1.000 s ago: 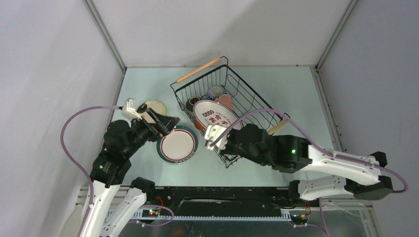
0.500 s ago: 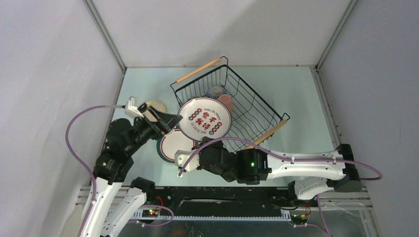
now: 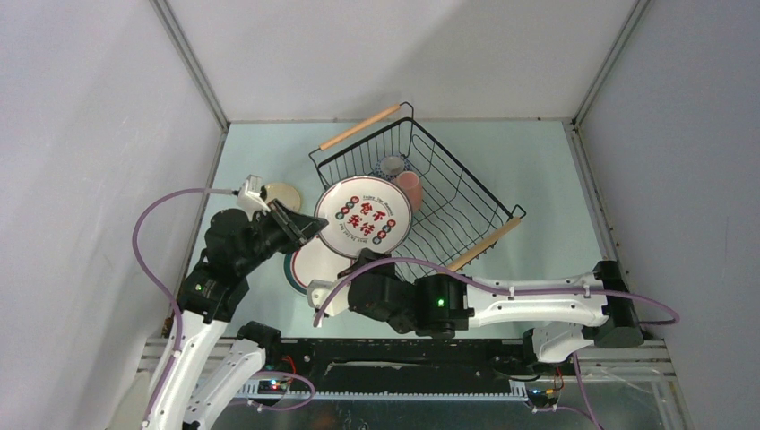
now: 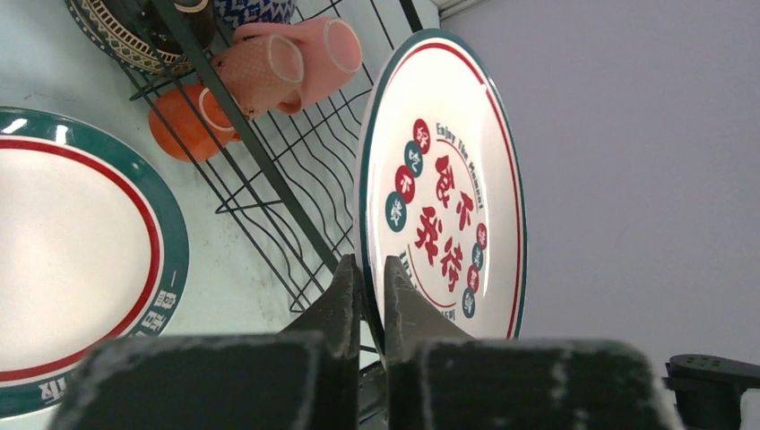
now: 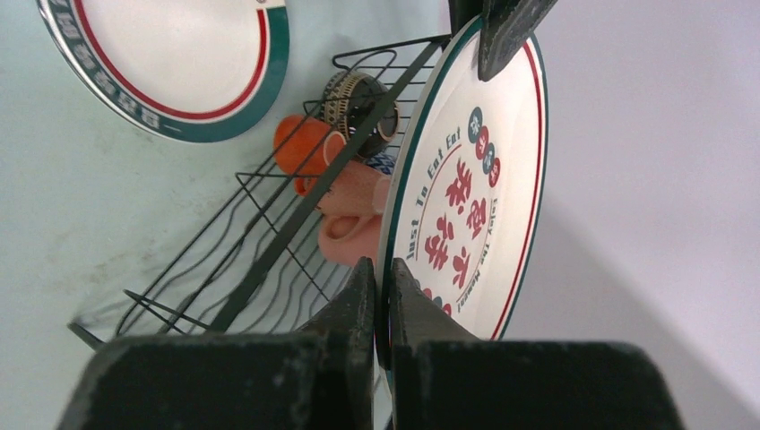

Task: Unload the mixed dishes from the dish rack
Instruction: Place the plate at the center of the board.

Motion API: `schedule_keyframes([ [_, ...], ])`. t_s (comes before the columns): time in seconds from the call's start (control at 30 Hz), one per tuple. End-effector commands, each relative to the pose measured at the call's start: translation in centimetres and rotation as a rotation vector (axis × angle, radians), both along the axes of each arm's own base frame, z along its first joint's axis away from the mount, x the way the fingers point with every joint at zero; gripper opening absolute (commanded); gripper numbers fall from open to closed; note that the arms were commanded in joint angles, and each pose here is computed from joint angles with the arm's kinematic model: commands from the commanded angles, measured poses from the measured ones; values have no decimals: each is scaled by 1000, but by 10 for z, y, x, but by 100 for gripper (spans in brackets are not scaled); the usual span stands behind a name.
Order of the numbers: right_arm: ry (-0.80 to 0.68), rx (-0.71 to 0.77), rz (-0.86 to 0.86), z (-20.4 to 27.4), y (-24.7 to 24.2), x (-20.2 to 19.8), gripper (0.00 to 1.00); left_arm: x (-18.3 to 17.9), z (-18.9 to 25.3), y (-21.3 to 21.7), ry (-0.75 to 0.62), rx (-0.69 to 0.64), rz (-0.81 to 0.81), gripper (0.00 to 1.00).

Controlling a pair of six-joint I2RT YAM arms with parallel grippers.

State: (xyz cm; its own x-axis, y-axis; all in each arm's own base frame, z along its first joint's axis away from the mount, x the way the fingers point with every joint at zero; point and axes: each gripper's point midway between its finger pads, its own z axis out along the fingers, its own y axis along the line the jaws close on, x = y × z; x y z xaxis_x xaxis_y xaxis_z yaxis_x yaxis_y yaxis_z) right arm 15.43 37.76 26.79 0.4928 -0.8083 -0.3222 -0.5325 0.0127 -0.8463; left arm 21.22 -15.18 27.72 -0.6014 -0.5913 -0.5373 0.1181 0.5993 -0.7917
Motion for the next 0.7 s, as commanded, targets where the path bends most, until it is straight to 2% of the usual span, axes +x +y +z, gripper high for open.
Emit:
schedule_keyframes([
  [0.0, -34, 119, -33, 34, 5, 8, 4, 0, 5, 7, -49, 40, 20, 0],
  [0.23, 15, 164, -28, 37, 2, 9, 32, -1, 3, 32, -67, 82, 149, 0],
  [0.33, 52, 217, -37, 44, -4, 12, 52, 0, -5, 54, -55, 118, 268, 0],
  [0.5, 102, 305, -86, 57, -20, 24, 71, -5, -14, 88, -52, 150, 445, 0],
  [0.57, 128, 348, -120, 61, -28, 30, 82, -9, -18, 100, -48, 158, 504, 0],
  [0.67, 158, 401, -160, 66, -39, 38, 90, -16, -25, 116, -36, 170, 584, 0],
])
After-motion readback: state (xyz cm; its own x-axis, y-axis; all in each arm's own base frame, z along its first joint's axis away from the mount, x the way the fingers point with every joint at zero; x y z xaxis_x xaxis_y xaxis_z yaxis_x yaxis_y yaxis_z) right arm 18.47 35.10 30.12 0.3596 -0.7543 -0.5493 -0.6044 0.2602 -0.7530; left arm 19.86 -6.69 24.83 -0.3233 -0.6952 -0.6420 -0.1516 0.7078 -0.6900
